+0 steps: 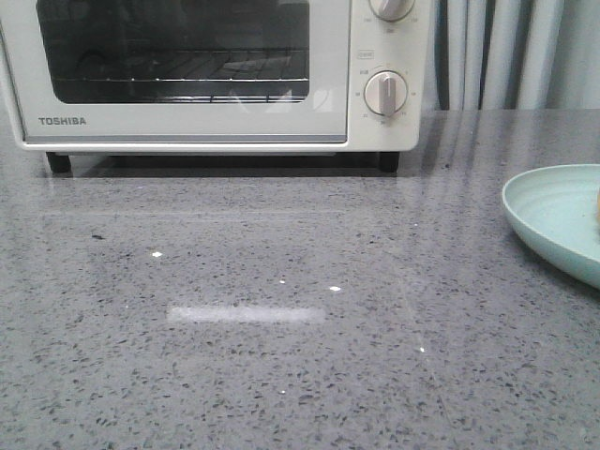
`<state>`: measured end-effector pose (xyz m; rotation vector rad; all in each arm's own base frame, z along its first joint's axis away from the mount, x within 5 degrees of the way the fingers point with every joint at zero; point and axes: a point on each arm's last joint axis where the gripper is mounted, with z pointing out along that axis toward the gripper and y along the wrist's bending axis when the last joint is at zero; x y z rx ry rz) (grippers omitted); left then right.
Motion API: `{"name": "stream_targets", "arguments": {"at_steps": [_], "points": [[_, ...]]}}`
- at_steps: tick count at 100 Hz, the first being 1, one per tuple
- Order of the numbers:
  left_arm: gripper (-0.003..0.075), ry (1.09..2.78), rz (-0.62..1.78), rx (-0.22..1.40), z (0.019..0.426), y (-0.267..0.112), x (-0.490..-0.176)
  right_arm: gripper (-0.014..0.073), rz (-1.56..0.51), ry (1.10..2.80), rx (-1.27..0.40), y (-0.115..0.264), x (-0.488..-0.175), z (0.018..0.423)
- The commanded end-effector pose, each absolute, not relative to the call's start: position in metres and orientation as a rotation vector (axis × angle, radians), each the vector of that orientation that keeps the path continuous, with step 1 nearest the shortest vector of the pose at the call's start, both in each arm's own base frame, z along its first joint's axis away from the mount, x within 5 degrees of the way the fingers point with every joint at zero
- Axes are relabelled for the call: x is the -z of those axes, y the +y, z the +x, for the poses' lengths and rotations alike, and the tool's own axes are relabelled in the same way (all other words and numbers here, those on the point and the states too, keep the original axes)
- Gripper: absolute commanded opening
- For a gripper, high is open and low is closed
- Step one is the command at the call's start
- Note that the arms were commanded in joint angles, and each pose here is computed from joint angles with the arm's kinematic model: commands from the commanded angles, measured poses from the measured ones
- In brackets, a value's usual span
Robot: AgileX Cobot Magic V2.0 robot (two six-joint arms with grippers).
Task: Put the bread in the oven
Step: 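Move the left gripper toward the toaster oven door handle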
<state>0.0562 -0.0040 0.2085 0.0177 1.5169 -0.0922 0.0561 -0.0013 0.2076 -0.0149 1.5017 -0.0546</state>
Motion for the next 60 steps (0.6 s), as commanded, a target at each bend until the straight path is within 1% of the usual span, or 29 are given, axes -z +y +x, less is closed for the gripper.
{"name": "stream_targets", "arguments": {"at_steps": [1,60], "points": [[-0.002,1.433,0.01,0.109,0.0541,-0.0038,-0.2095,-0.0044,-0.023,1.401,0.073,-0.0014,-0.2132,0.0536],[-0.002,1.416,0.008,0.11,0.0539,-0.0037,-0.2111,-0.0044,-0.023,1.401,0.073,-0.0014,-0.2132,0.0536]]}}
